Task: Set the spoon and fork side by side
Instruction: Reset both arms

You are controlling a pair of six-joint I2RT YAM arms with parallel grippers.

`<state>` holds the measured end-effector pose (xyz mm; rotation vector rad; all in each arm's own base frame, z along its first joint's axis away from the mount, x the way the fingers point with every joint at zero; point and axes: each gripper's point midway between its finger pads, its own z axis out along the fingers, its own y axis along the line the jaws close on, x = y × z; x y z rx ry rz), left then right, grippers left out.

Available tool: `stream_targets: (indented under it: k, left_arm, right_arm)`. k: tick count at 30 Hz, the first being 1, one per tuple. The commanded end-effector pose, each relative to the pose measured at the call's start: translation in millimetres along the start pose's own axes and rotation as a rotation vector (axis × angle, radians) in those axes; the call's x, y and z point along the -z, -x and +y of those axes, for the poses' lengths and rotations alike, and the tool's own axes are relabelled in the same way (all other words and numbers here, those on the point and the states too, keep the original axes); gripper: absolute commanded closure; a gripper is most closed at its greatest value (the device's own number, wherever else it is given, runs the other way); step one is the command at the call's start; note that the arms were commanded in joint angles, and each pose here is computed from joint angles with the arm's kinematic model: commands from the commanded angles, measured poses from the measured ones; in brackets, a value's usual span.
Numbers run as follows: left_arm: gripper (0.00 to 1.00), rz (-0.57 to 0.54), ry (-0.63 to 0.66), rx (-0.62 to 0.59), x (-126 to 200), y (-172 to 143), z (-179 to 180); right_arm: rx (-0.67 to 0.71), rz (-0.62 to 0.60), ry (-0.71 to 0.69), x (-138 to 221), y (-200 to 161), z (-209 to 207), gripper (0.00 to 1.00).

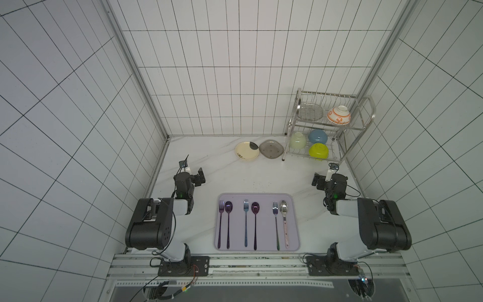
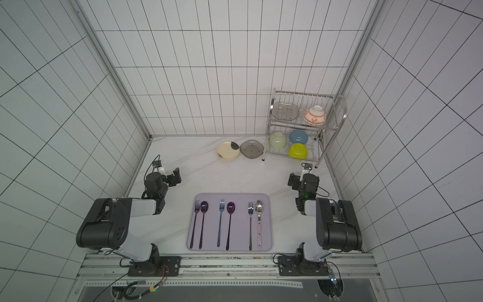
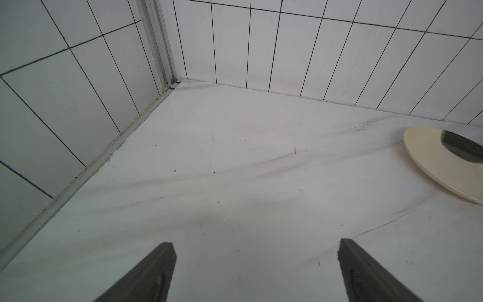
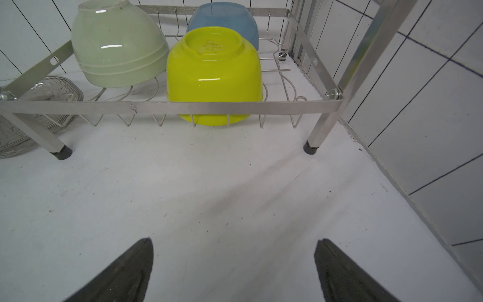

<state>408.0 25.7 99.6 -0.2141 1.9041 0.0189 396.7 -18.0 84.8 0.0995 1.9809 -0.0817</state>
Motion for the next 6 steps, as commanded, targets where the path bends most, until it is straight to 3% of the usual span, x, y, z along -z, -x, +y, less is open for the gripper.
stream_targets:
  k: [1, 6]
  left_arm:
    - [0.02, -0.029, 0.006, -0.001, -4.5, 13.5, 1.8]
    - [0.02, -0.038, 0.002, -0.002, -1.6, 14.3, 1.0]
  right_arm:
    - [-0.003, -0.026, -0.007, -1.3, 10.1, -4.0, 0.01]
    - [-0.003, -0.026, -0.007, -1.4, 10.2, -4.0, 0.01]
